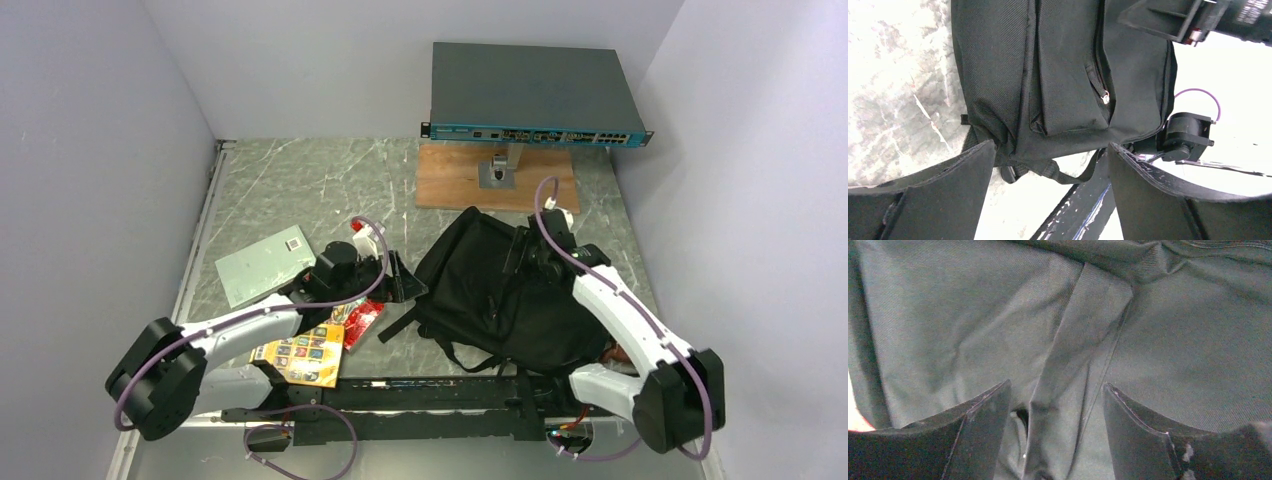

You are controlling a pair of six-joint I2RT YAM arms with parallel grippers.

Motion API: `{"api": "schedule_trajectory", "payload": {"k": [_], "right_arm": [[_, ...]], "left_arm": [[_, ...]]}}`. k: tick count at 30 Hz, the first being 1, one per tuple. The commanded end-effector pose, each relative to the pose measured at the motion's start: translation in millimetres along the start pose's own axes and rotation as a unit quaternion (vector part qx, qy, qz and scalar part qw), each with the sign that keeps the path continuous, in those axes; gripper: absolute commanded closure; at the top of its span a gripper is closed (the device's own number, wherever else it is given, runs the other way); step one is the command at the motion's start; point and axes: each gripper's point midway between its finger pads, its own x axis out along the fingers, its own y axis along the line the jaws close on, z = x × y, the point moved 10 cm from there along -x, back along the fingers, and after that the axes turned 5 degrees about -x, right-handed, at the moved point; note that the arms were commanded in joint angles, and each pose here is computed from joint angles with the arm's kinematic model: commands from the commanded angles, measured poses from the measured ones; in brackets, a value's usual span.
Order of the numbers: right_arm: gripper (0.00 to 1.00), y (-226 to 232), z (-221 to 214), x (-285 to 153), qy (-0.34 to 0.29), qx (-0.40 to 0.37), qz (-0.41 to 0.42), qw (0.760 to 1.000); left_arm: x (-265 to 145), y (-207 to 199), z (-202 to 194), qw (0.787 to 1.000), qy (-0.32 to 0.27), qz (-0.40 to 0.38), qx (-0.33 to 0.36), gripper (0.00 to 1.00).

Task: Pack the student bag
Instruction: Move the student bag to the center of the board.

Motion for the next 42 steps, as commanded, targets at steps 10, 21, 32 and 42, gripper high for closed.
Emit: {"api": "schedule_trajectory", "payload": {"k": [10, 21, 32, 42], "right_arm": [[0.64, -9, -22, 49, -0.004, -0.024, 0.003, 1.000], [1.00, 10, 33, 56, -0.116, -0.105, 0.024, 0.987], [1.00, 25, 30, 53, -0.135, -0.157, 0.069, 0.976], [0.83, -4, 4, 43, -0.126, -0.085, -0.016, 0.988]], "left_arm": [[13, -17, 10, 0.999, 0.025, -0.031, 0.018, 0.11], [-12, -14, 15, 0.998, -0.031, 0.056, 0.023, 0.14], [-66, 19, 26, 0.961, -0.126, 0.248, 0.012, 0.06], [-131, 59, 39, 0.894, -0.217, 0.386, -0.068, 0.02]]}}
